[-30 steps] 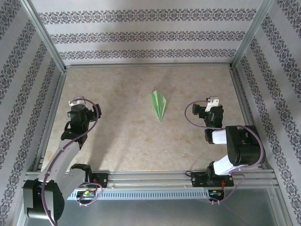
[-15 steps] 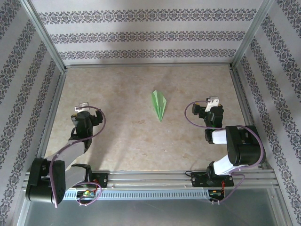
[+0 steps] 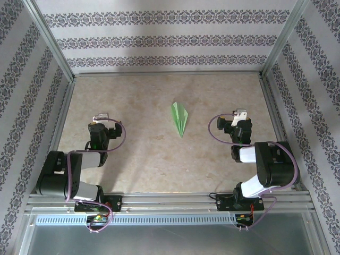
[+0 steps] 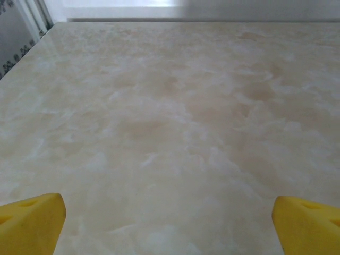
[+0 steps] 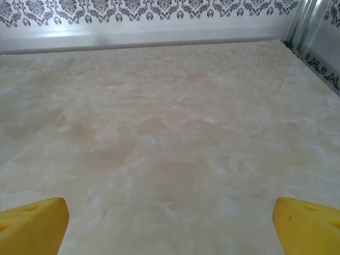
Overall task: Fold a paper plane with a square sheet of paper (fold left side to right side)
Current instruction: Reset both arms
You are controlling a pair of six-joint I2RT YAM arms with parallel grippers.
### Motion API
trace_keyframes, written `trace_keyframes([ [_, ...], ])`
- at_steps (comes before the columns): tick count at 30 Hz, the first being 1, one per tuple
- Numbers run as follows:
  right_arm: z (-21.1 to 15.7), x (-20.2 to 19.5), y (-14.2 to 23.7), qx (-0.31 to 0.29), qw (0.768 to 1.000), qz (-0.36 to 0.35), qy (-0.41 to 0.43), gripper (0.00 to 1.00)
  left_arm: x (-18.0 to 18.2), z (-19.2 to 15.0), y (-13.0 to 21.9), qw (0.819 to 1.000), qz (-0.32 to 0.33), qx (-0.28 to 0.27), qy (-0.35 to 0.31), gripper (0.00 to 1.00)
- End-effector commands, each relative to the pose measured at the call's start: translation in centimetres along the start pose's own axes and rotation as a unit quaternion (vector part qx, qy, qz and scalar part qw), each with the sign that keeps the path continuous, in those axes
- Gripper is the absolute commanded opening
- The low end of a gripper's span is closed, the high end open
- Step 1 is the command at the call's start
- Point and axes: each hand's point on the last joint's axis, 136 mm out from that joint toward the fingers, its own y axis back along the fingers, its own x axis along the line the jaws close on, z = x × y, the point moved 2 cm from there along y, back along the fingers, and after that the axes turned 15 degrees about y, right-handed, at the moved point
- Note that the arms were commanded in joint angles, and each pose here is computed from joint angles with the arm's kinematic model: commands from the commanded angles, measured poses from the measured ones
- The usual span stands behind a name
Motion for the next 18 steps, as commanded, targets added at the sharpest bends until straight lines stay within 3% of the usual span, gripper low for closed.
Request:
trace_keyframes([
  [1,0.6,0.1,-0.3,-0.007,1.0,-0.004,0.005,0.98,-1.0,1.8,-0.7,0.998,-0.035,-0.05,-0.011,1.0],
  [6,0.6,0.1,-0.2,-0.007,1.0,-0.004,0.006,0.98,-0.9,1.0,-0.7,0.996,-0.047,-0.071,-0.012,1.0],
  [14,0.7,0.1,-0.2,-0.008,1.0,-0.004,0.006,0.98,-0.4,0.9,-2.7,1.0,-0.016,-0.017,-0.007,1.0],
  [18,0.6,0.2,-0.2,-0.006,1.0,-0.003,0.006,0.98,-0.3,0.9,-2.7,1.0,-0.017,-0.016,-0.004,1.0],
])
